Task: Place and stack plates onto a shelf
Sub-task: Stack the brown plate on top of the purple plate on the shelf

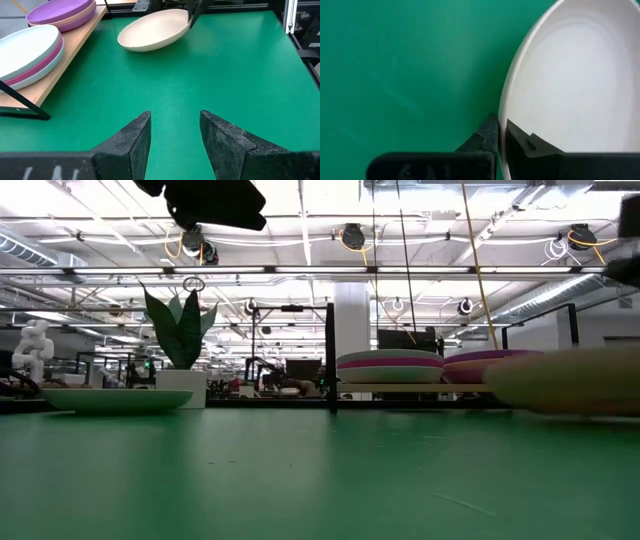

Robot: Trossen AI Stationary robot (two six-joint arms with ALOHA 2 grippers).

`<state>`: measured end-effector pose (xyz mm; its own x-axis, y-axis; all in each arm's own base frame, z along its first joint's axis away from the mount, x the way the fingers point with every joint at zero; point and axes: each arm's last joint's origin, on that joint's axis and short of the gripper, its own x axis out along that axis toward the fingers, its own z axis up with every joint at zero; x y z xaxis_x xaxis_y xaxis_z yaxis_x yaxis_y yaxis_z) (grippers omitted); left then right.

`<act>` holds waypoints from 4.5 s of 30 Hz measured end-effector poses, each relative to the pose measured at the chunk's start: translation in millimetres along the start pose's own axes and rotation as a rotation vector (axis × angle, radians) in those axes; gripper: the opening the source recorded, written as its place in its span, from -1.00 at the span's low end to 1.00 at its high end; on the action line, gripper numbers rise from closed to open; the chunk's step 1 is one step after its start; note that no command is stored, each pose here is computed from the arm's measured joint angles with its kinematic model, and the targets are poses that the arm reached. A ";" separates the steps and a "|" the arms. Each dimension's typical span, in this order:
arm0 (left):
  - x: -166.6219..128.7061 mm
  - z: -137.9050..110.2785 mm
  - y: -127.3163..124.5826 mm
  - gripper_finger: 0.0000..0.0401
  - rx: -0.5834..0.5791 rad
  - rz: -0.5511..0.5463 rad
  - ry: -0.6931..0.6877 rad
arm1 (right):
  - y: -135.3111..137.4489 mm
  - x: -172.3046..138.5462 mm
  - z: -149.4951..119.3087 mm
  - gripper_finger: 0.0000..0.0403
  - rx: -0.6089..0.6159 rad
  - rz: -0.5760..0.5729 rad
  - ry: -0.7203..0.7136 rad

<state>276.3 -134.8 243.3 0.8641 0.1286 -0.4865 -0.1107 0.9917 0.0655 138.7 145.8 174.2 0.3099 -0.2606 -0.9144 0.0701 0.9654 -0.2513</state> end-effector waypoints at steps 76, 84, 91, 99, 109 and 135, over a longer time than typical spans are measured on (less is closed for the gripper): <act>9.9 4.8 18.0 -0.13 0.007 0.059 0.000 | -217.1 -6.0 55.1 -0.98 0.020 -0.273 0.134; 10.0 4.9 18.2 -0.13 0.031 0.059 0.000 | -226.1 -4.7 52.8 -0.98 0.061 -0.288 0.143; 10.1 5.5 18.2 -0.13 0.026 0.058 -0.005 | -232.2 -3.2 50.0 -0.98 0.093 -0.251 0.146; 10.1 5.8 18.1 -0.13 0.020 0.058 -0.009 | -237.1 -2.3 47.8 -0.98 0.125 -0.234 0.148; 10.1 5.9 18.1 -0.13 0.020 0.057 -0.009 | -239.8 -2.0 46.5 -0.98 0.177 -0.242 0.148; 10.1 5.9 18.1 -0.13 0.021 0.057 -0.009 | -239.8 6.3 45.3 -0.98 0.207 -0.293 0.133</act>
<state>285.9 -115.6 244.7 0.8611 0.1852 -0.4735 -0.1501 0.9824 0.1112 166.7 -86.7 243.1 0.1239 -0.5122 -0.8499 0.3318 0.8286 -0.4510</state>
